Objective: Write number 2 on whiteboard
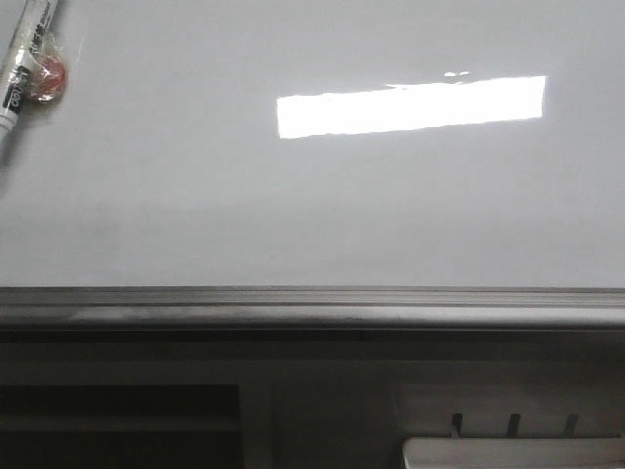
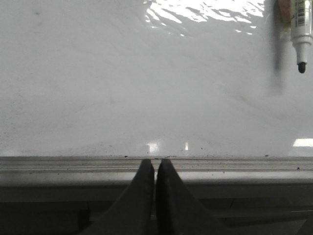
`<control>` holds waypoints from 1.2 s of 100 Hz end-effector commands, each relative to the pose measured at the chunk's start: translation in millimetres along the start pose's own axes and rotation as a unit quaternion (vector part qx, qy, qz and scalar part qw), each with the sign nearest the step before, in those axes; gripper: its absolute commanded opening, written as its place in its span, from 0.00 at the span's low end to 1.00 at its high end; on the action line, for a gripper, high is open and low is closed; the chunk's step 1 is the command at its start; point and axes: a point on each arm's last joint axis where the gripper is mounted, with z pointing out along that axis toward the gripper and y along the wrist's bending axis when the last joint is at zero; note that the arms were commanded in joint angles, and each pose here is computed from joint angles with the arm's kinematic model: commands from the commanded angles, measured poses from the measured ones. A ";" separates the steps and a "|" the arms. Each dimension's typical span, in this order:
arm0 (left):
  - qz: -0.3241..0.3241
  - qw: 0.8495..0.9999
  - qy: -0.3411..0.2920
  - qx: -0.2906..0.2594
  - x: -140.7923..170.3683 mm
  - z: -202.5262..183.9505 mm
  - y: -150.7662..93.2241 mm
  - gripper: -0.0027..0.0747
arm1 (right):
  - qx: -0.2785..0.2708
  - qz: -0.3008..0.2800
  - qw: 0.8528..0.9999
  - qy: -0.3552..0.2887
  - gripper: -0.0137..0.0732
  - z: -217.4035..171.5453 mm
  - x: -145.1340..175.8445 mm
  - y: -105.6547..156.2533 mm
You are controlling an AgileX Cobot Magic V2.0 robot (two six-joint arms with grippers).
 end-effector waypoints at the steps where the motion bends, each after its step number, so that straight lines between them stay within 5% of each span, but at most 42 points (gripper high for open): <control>1: -0.005 0.999 -0.043 -0.002 -3.5 -0.9 0.6 0.01 | -0.001 -0.008 1.000 -0.014 0.09 1.1 4.3 0.2; 70: -0.004 0.999 -0.045 -0.003 -4.0 -0.9 0.6 0.01 | -0.001 -0.008 1.000 -0.014 0.09 1.1 4.3 0.2; 79: -0.051 0.997 -0.064 0.010 -7.4 -1.3 -1.1 0.01 | -0.001 -0.009 1.000 -0.017 0.09 1.1 3.8 0.3; 94: -0.259 0.955 -0.136 0.045 -21.9 -4.5 -1.4 0.01 | -0.014 -0.003 0.996 -0.084 0.09 -0.2 -8.3 2.7; 109: -0.397 0.903 -0.152 0.063 -25.7 -5.7 0.7 0.01 | -0.053 0.159 0.963 -0.211 0.09 -7.5 -31.6 3.3; 120: -0.417 0.893 -0.156 0.070 -30.0 -7.5 0.3 0.01 | -0.060 0.262 0.932 -0.242 0.09 -10.5 -38.0 -1.3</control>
